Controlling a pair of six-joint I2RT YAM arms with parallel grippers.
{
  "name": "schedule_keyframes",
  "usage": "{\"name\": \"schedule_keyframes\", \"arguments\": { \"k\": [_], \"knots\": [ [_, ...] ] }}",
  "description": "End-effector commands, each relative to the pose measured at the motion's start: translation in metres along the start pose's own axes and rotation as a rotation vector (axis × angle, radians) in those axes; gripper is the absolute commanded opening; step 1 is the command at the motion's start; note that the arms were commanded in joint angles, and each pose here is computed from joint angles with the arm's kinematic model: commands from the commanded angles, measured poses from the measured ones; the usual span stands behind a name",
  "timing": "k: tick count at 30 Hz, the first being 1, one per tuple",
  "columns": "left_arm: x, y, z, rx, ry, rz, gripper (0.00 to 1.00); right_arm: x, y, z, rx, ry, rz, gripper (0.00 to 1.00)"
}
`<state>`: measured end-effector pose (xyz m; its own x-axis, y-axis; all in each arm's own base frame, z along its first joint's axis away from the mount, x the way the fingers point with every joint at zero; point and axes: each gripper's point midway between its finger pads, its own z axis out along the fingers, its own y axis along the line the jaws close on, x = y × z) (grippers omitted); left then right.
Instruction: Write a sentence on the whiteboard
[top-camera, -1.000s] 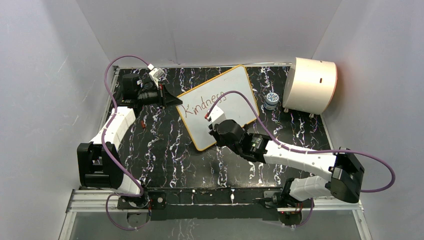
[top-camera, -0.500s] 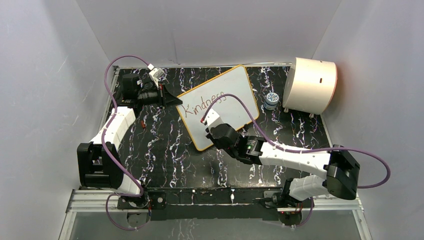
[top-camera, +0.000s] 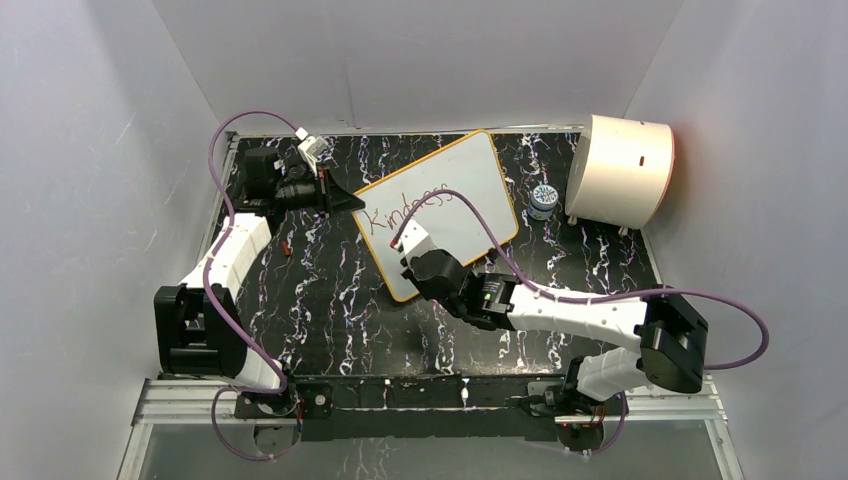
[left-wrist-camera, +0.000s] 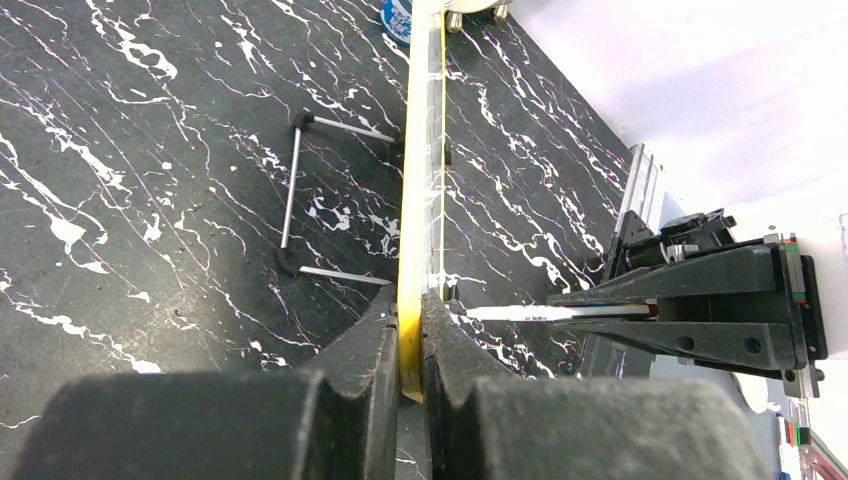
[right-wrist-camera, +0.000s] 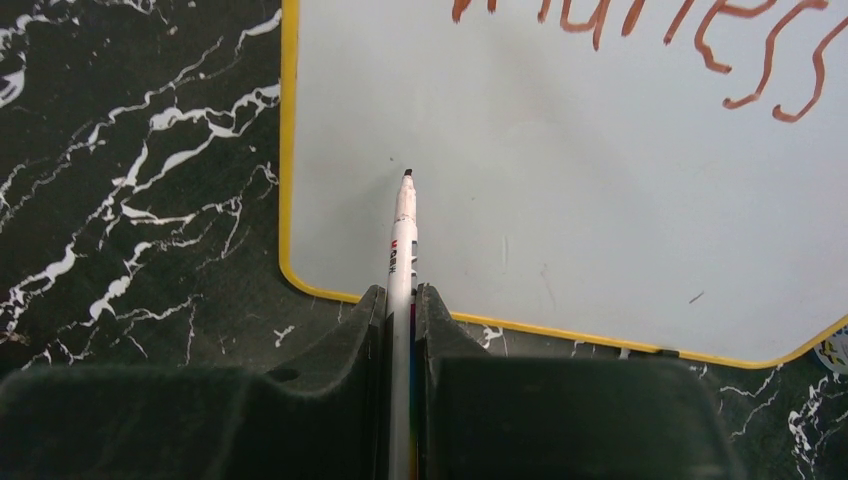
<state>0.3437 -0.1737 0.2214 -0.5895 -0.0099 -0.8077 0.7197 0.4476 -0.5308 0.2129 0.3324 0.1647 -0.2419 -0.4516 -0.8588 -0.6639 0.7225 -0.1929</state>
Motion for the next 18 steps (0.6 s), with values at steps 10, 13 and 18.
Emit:
{"name": "schedule_keyframes", "arguments": {
  "k": [10, 13, 18],
  "knots": [
    [0.045, 0.006, 0.01, -0.017, 0.118, -0.073, 0.0, -0.059, -0.001, 0.009, 0.055, -0.136, 0.052, 0.0],
    [0.045, 0.006, 0.01, -0.015, 0.118, -0.074, 0.0, -0.058, 0.0, 0.011, 0.059, -0.126, 0.046, 0.0],
    [0.045, 0.006, 0.01, -0.014, 0.118, -0.075, 0.0, -0.054, 0.001, 0.015, 0.062, -0.108, 0.034, 0.0]
  ]
}}
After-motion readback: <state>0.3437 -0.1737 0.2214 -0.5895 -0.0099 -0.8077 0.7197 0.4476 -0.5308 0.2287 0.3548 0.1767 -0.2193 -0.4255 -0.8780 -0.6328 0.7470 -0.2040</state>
